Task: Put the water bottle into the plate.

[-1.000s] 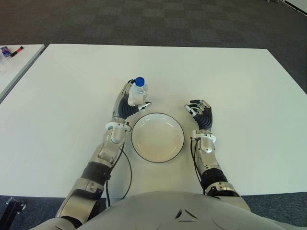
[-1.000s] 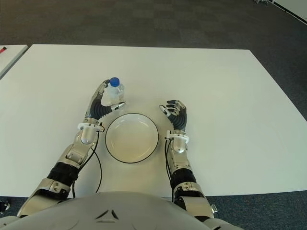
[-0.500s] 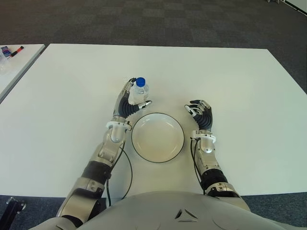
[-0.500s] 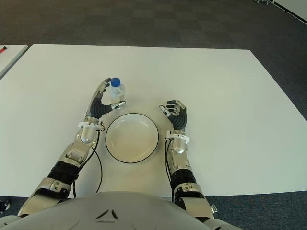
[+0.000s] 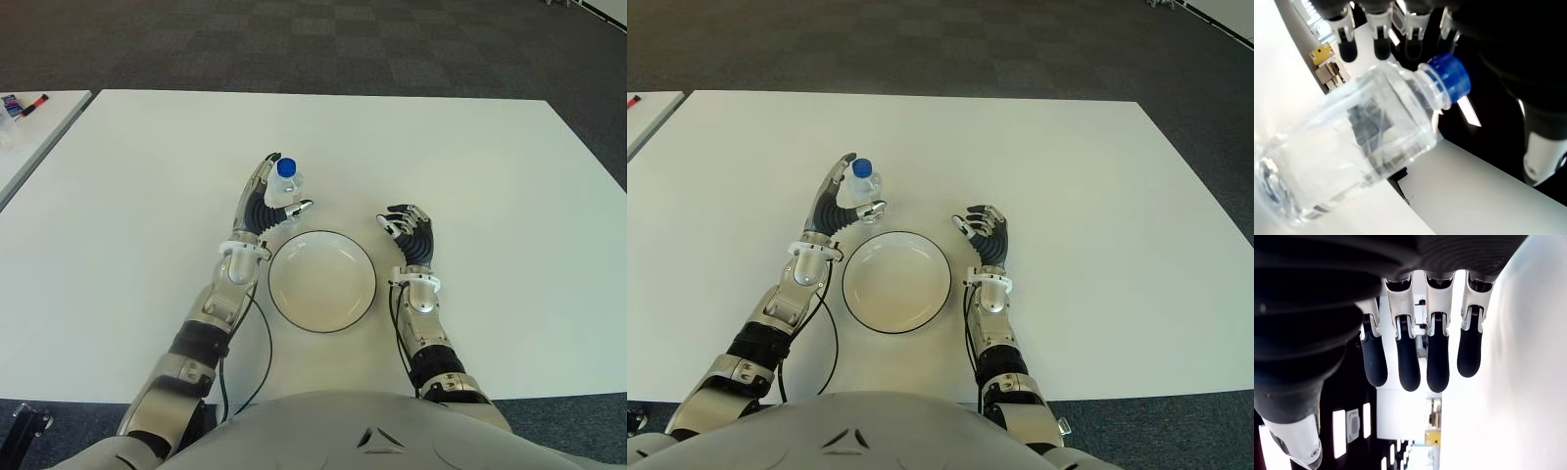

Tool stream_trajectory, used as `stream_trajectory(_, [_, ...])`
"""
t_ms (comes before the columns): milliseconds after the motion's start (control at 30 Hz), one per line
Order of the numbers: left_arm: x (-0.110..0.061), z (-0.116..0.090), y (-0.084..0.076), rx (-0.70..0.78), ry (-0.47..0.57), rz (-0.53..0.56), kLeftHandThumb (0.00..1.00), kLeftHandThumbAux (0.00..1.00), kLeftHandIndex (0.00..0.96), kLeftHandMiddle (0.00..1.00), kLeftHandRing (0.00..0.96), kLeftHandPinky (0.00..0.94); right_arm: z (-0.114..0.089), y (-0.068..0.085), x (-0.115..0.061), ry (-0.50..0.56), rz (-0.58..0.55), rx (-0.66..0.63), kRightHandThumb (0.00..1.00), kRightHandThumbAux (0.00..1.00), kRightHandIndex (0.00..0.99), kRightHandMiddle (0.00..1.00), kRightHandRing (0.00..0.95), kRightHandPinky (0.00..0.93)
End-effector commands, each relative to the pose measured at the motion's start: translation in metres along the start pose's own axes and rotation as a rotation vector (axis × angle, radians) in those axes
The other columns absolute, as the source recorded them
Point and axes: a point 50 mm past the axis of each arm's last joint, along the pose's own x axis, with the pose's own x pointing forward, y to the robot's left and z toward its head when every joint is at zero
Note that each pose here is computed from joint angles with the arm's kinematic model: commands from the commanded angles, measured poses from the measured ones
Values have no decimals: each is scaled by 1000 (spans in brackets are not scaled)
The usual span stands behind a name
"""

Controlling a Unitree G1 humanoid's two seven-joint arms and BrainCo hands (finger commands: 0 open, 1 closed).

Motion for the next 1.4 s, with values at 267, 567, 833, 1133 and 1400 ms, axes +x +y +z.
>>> stream_trajectory(267, [10, 3, -2, -5, -6, -15, 0, 599, 0, 0, 0, 0, -19, -2, -14, 107, -8, -12, 698, 725, 416, 419, 435, 429])
stream_trajectory(567, [23, 10, -5, -2, 16, -32, 0, 611, 0, 0, 40, 0, -19, -2, -15, 110, -7, -8, 700, 725, 415, 418, 438, 437])
stream_trajectory(833, [60, -7, -8, -19, 121, -67, 0, 612, 0, 0, 4, 0, -19, -3, -18, 111, -7, -5, 700, 725, 416, 416, 439, 440])
stream_trajectory(1133, [63, -9, -8, -59, 99, -45, 0, 588, 0, 0, 0, 0, -19, -5, -21, 114, -12, -20, 698, 725, 415, 416, 438, 435])
stream_trajectory(1400, [64, -8, -8, -63, 67, -34, 0, 554, 0, 0, 0, 0, -19, -5, -23, 114, -12, -18, 697, 725, 415, 420, 441, 441])
